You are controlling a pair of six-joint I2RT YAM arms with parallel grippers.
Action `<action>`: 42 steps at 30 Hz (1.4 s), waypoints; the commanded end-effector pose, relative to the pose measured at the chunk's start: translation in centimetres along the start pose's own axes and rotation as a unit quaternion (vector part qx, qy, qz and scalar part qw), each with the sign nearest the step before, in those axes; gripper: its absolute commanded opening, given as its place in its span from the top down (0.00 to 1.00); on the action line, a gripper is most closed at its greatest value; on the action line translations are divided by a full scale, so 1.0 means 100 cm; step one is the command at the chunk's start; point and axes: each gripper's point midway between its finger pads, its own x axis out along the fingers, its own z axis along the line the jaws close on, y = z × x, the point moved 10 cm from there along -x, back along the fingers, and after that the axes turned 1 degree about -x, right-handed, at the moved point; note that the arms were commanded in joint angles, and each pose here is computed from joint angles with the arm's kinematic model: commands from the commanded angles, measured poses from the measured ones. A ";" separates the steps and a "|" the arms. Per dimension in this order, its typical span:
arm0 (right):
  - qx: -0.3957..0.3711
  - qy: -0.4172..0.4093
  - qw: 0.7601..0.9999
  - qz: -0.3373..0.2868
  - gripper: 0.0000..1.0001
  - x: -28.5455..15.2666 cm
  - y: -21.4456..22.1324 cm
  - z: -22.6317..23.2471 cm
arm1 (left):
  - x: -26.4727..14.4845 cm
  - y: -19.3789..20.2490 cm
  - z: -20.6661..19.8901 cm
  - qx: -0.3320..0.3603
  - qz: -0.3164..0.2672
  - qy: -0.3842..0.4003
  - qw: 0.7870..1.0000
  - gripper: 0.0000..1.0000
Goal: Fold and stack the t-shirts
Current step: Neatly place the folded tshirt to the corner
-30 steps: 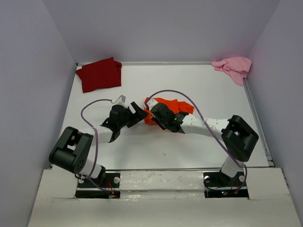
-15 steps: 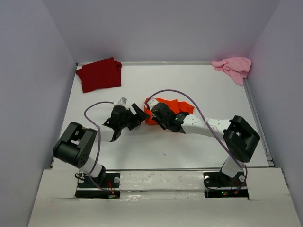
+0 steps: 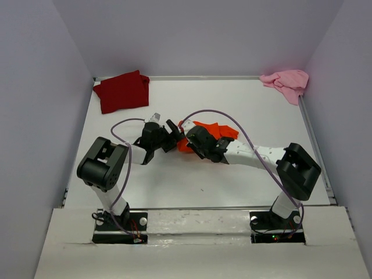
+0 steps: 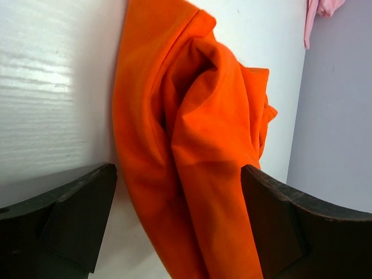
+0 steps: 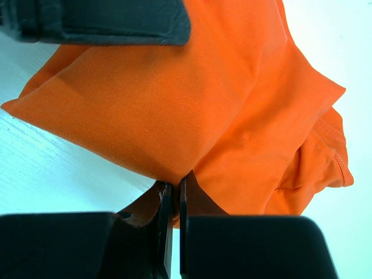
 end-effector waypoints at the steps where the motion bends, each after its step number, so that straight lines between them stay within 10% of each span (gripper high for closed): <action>1: 0.016 0.003 1.000 -0.022 1.00 -0.009 -0.010 -0.006 | 0.010 -0.009 -0.018 0.008 -0.006 0.037 0.999 0.04; 13: 0.015 0.006 1.000 -0.014 1.00 -0.004 -0.007 -0.004 | 0.034 0.001 -0.026 0.020 0.017 0.044 0.999 0.15; 16: 0.016 0.006 1.000 -0.014 1.00 -0.005 -0.006 -0.004 | 0.036 0.003 -0.029 0.022 0.026 0.050 0.998 0.57; 17: 0.016 0.006 1.000 -0.013 1.00 -0.004 -0.005 -0.004 | 0.036 0.003 -0.029 0.016 0.023 0.046 0.999 0.99; 23: 0.035 0.001 0.999 -0.002 0.95 -0.006 0.000 -0.002 | 0.038 -0.003 -0.027 0.053 0.023 -0.008 0.998 1.00; 25: 0.063 -0.027 0.998 0.009 0.50 -0.009 0.008 0.008 | 0.045 -0.018 -0.040 0.086 0.018 -0.025 0.996 1.00; 27: 0.080 -0.041 0.996 0.016 0.40 -0.013 0.016 0.018 | 0.049 -0.030 -0.047 0.113 0.016 -0.043 0.993 1.00; 42: 0.076 -0.171 0.982 0.030 0.37 -0.057 0.066 0.123 | 0.059 -0.181 -0.067 0.296 -0.058 -0.208 0.930 1.00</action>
